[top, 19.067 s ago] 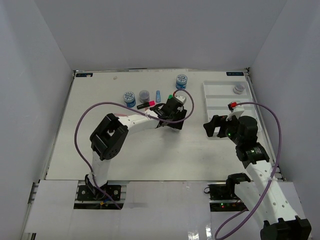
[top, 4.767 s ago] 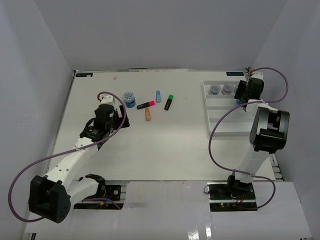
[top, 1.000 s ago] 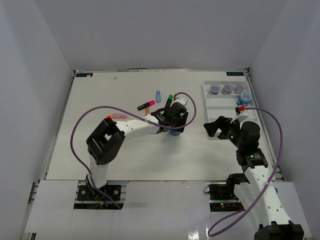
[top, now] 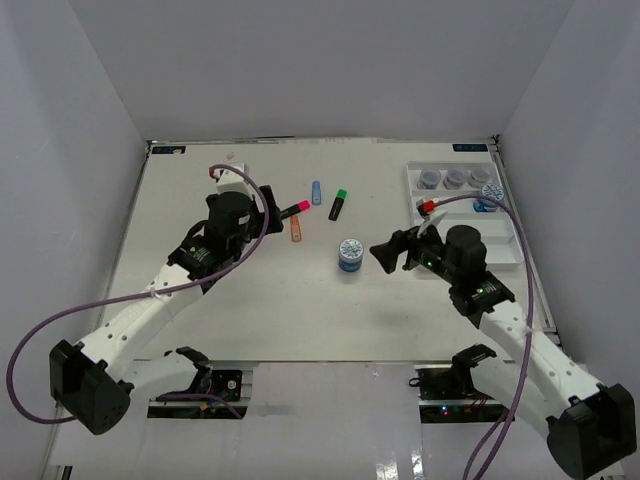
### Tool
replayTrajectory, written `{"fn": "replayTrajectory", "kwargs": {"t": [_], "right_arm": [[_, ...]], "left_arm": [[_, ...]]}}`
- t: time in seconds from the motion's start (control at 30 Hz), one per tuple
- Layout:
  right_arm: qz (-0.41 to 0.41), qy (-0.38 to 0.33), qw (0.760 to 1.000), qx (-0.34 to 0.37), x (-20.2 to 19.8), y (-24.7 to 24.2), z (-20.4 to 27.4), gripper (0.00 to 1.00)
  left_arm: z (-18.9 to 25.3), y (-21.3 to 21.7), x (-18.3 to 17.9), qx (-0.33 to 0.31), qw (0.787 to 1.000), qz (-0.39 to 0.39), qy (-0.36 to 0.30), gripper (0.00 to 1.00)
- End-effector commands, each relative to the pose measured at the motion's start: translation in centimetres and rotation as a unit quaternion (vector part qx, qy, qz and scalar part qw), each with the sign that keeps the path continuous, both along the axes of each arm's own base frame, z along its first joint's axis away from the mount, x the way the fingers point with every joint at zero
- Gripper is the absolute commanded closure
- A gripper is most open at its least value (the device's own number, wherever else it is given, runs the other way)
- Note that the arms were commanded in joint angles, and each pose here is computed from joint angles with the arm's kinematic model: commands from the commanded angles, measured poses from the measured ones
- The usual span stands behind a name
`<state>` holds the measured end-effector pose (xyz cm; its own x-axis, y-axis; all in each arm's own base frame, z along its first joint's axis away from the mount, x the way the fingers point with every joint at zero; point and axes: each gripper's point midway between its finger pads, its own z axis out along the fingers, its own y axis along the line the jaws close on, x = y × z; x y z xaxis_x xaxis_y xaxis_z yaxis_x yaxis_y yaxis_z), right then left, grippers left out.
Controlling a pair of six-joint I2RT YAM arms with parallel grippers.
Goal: Sort the stationery into containers
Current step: Pick up the stationery from the center of the board.
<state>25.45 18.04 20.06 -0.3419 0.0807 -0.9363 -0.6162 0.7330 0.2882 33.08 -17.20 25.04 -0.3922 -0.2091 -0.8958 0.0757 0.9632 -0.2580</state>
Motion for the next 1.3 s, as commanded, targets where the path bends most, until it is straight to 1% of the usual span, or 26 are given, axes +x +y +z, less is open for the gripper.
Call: {"fn": "replayTrajectory", "kwargs": {"t": [0.0, 0.03, 0.07, 0.1, 0.13, 0.17, 0.2, 0.27, 0.33, 0.37, 0.43, 0.5, 0.57, 0.93, 1.0, 1.13, 1.2, 1.23, 1.27], "right_arm": [[-0.04, -0.011, 0.995, -0.086, 2.4, 0.3, -1.0, 0.1], [-0.025, -0.017, 0.995, -0.095, 2.2, 1.8, -0.6, 0.1], [-0.046, 0.0, 0.991, -0.128, 3.2, 1.9, -2.4, 0.1], [-0.043, 0.001, 0.989, -0.143, 3.4, 2.5, -2.8, 0.1], [-0.035, -0.002, 0.989, -0.146, 3.5, 3.6, -2.4, 0.1], [-0.034, 0.012, 0.987, -0.159, 4.0, 4.1, -3.7, 0.1], [-0.035, 0.017, 0.986, -0.16, 4.3, 4.5, -4.0, 0.1], [-0.044, 0.023, 0.982, -0.182, 5.2, 5.2, -5.0, 0.1], [-0.044, 0.028, 0.978, -0.203, 5.4, 6.1, -5.8, 0.1], [-0.051, 0.037, 0.974, -0.219, 5.9, 6.3, -6.6, 0.1], [-0.051, 0.047, 0.97, -0.234, 6.1, 6.9, -7.8, 0.1], [-0.044, 0.047, 0.971, -0.231, 6.3, 7.6, -8.0, 0.1], [-0.035, 0.059, 0.969, -0.236, 6.5, 8.3, -9.3, 0.1], [-0.024, 0.077, 0.964, -0.253, 6.2, 9.7, -11.1, 0.1], [-0.02, 0.081, 0.963, -0.256, 6.2, 9.9, -11.6, 0.09], [-0.031, 0.084, 0.962, -0.259, 6.6, 9.8, -12.0, 0.02], [-0.046, 0.082, 0.96, -0.265, 6.9, 9.3, -11.8, 0.08], [-0.055, 0.077, 0.96, -0.265, 7.1, 9.0, -11.3, 0.16], [-0.06, 0.074, 0.959, -0.267, 7.2, 8.8, -11.2, 0.2]], "left_arm": [[-1.7, 3.4, -1.4, 0.024, 0.999, 0.025, 0.014, 0.02], [-2.9, 4.2, -1.9, 0.035, 0.999, 0.031, 0.022, 0.02], [-2.5, 5.1, -2.3, 0.034, 0.999, 0.04, 0.012, 0.02], [-2.9, 5.9, -2.5, 0.037, 0.998, 0.052, 0.012, 0.02], [-3.3, 6.4, -2.7, 0.04, 0.997, 0.059, 0.011, 0.02], [-4.6, 7.0, -3.2, 0.05, 0.997, 0.063, 0.02, 0.02], [-4.6, 7.6, -3.5, 0.05, 0.996, 0.072, 0.014, 0.02], [-5.9, 8.3, -4.1, 0.059, 0.995, 0.079, 0.02, 0.02], [-6.0, 8.8, -4.3, 0.059, 0.994, 0.089, 0.012, 0.02], [-6.6, 9.1, -4.5, 0.07, 0.994, 0.088, 0.014, 0.02], [-6.4, 9.4, -4.4, 0.074, 0.993, 0.096, 0.011, 0.02], [-6.2, 9.6, -4.3, 0.078, 0.992, 0.101, 0.009, 0.02], [-6.6, 9.6, -4.2, 0.085, 0.991, 0.103, 0.015, 0.02], [-6.5, 9.4, -4.4, 0.075, 0.992, 0.097, 0.016, 0.02], [-6.6, 9.3, -4.4, 0.076, 0.992, 0.095, 0.019, 0.02], [-6.7, 9.3, -4.4, 0.076, 0.992, 0.095, 0.019, 0.02], [-6.8, 9.4, -4.4, 0.077, 0.992, 0.095, 0.021, 0.02], [-6.7, 9.3, -4.4, 0.077, 0.992, 0.095, 0.021, 0.02], [-6.8, 9.3, -4.4, 0.076, 0.992, 0.095, 0.021, 0.02]]}}
